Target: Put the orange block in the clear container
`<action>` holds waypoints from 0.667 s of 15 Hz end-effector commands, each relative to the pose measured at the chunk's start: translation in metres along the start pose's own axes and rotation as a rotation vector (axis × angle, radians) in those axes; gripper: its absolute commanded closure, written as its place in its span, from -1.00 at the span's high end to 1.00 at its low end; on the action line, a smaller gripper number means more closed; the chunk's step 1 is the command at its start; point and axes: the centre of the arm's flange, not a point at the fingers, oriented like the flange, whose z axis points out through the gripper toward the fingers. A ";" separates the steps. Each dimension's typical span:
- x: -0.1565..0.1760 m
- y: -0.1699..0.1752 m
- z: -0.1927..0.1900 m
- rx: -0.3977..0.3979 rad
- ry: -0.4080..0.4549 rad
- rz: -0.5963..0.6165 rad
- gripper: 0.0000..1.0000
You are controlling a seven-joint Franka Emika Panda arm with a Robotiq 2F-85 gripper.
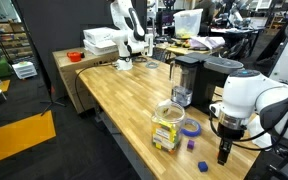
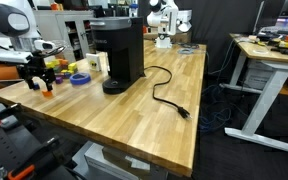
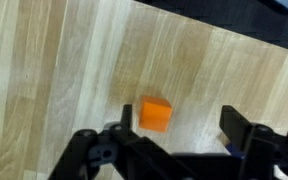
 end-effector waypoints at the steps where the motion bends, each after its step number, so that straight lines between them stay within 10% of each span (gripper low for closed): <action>1: 0.006 -0.003 0.007 0.020 0.005 -0.024 0.54; 8: 0.007 -0.002 0.009 0.022 0.002 -0.025 0.64; 10: 0.006 0.001 0.007 0.026 0.006 -0.022 0.15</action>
